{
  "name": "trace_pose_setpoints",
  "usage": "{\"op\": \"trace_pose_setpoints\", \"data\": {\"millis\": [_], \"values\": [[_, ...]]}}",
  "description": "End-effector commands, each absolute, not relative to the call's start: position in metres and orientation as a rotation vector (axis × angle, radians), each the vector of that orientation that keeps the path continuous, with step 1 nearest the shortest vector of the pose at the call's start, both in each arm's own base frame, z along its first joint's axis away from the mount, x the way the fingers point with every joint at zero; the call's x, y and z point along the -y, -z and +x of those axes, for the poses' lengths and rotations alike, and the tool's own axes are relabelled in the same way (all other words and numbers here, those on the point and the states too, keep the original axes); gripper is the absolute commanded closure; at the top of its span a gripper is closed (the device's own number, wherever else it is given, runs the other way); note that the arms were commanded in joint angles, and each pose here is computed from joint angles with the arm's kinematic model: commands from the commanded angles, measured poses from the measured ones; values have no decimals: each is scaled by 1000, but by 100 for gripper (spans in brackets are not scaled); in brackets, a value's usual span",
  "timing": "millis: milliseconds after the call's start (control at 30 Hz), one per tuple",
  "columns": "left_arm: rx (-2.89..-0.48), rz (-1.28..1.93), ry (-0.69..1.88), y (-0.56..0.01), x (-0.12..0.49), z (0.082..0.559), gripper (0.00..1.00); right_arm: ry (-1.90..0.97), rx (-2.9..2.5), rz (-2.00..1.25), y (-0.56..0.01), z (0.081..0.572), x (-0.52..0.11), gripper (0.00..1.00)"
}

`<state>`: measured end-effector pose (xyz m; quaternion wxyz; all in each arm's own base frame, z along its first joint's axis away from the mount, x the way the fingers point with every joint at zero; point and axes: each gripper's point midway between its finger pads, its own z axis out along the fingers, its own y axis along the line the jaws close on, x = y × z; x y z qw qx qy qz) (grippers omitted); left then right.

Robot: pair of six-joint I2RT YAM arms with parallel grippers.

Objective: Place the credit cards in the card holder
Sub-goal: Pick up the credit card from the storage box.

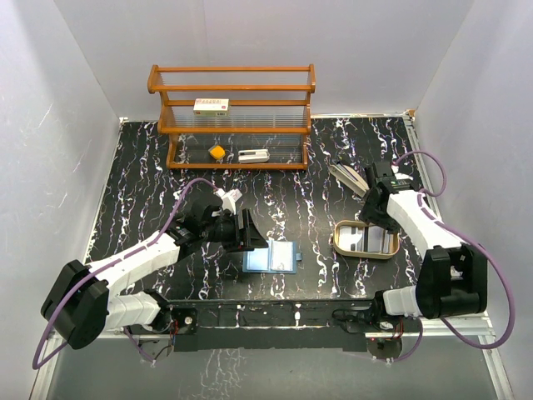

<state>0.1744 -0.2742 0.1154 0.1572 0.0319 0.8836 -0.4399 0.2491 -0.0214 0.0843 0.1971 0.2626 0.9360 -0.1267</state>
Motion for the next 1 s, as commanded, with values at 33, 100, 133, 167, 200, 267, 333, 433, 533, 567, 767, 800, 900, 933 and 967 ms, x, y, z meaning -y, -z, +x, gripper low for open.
{"op": "trace_pose_setpoints", "data": {"millis": [33, 100, 133, 167, 200, 267, 333, 433, 533, 567, 767, 800, 900, 933, 967], "values": [[-2512, 129, 1281, -122, 273, 171, 36, 437, -2604, 782, -76, 250, 32, 39], [-2513, 144, 1272, -123, 273, 171, 35, 462, -2622, 792, -70, 247, 33, 39], [-2511, 146, 1267, -123, 272, 171, 36, 474, -2629, 795, -67, 246, 34, 40], [-2510, 151, 1264, -124, 271, 171, 36, 487, -2636, 800, -65, 245, 35, 40], [-2507, 156, 1263, -125, 271, 171, 36, 503, -2642, 805, -63, 244, 35, 40], [-2500, 159, 1258, -126, 270, 171, 35, 522, -2658, 808, -59, 243, 36, 41], [-2492, 165, 1255, -128, 268, 172, 35, 536, -2666, 811, -56, 243, 38, 43], [-2489, 174, 1251, -130, 267, 172, 35, 550, -2670, 819, -55, 242, 39, 50], [-2487, 180, 1248, -131, 265, 173, 35, 560, -2665, 826, -54, 242, 40, 58], [-2485, 181, 1247, -132, 264, 173, 35, 560, -2663, 829, -55, 242, 41, 61], [-2471, 173, 1241, -134, 259, 175, 35, 539, -2655, 825, -57, 244, 40, 77], [-2470, 172, 1244, -135, 259, 174, 35, 534, -2649, 823, -59, 245, 40, 79], [-2469, 170, 1256, -135, 260, 174, 35, 521, -2629, 818, -69, 250, 40, 82], [-2467, 168, 1259, -135, 260, 174, 35, 518, -2625, 815, -72, 251, 40, 82], [-2468, 165, 1261, -135, 260, 174, 35, 513, -2618, 814, -75, 252, 40, 82]]}}
